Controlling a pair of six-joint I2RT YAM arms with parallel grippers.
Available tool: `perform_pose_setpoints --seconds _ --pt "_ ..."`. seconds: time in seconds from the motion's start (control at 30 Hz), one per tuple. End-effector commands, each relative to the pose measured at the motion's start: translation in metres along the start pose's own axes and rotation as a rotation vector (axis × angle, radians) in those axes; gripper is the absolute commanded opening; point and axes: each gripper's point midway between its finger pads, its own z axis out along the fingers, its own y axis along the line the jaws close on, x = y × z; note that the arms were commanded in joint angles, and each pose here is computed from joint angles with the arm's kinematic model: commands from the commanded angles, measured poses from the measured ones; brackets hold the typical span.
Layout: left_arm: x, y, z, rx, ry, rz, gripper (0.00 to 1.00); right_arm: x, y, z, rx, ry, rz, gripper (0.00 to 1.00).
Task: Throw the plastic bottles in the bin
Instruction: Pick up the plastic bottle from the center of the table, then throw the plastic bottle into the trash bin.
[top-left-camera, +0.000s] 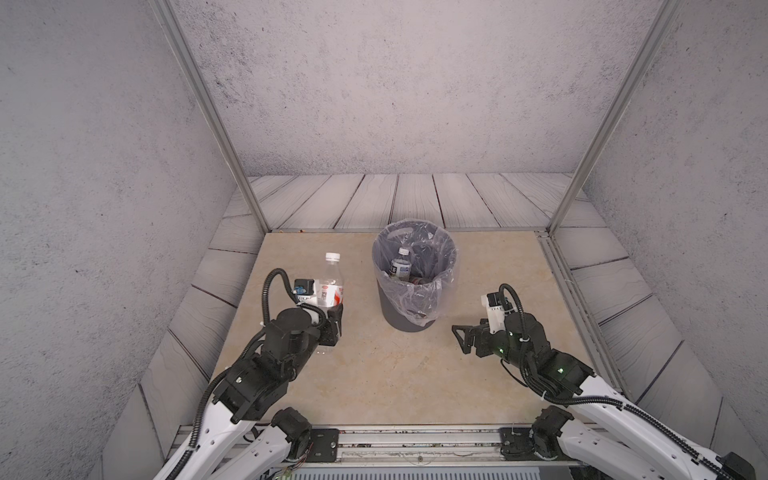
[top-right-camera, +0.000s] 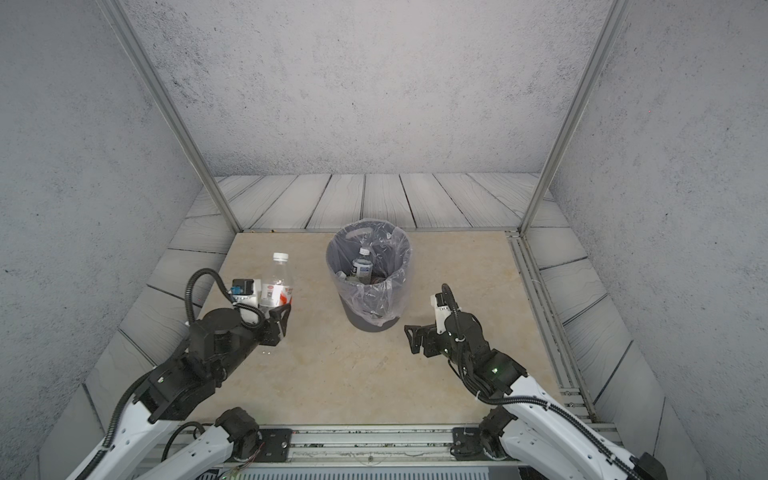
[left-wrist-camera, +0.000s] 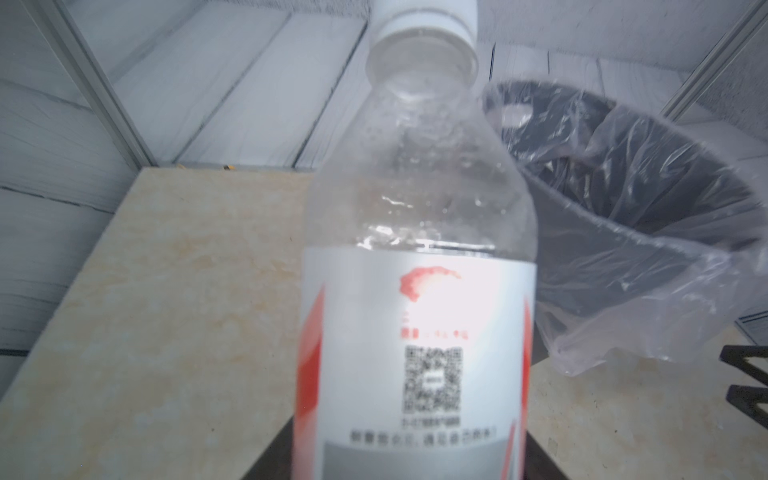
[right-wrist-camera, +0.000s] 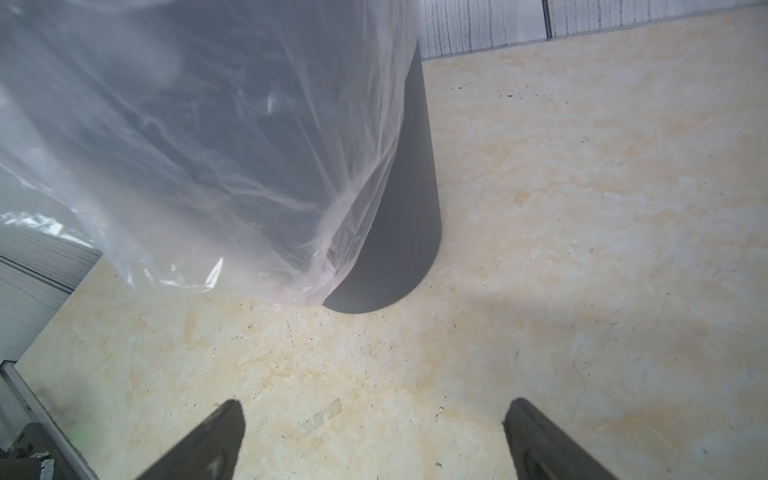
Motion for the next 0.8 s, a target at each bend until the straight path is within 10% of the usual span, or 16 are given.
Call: perform_pose_setpoints --seconds 0.0,0.33,0.43,0.57,0.77 --pt "-0.047 0.003 -0.031 -0.005 -0.162 0.024 0.6 -0.013 0.006 -0.008 -0.017 -0.028 -0.01 1.0" --pt "-0.218 -0.099 -0.061 0.381 -0.624 -0.001 0.61 -0.025 0.006 -0.017 -0.006 -0.053 -0.023 1.0" --pt "-0.232 -0.146 0.015 0.455 -0.523 -0.001 0.67 -0.028 0.005 -0.022 -0.007 -0.07 -0.013 1.0" --pt "-0.178 -0.158 0.125 0.412 -0.247 -0.06 1.0 -0.031 0.002 -0.033 -0.003 -0.097 0.007 1.0" --pt "-0.169 -0.162 0.111 0.52 -0.154 -0.058 1.0 -0.031 0.004 -0.035 -0.012 -0.099 0.011 1.0"
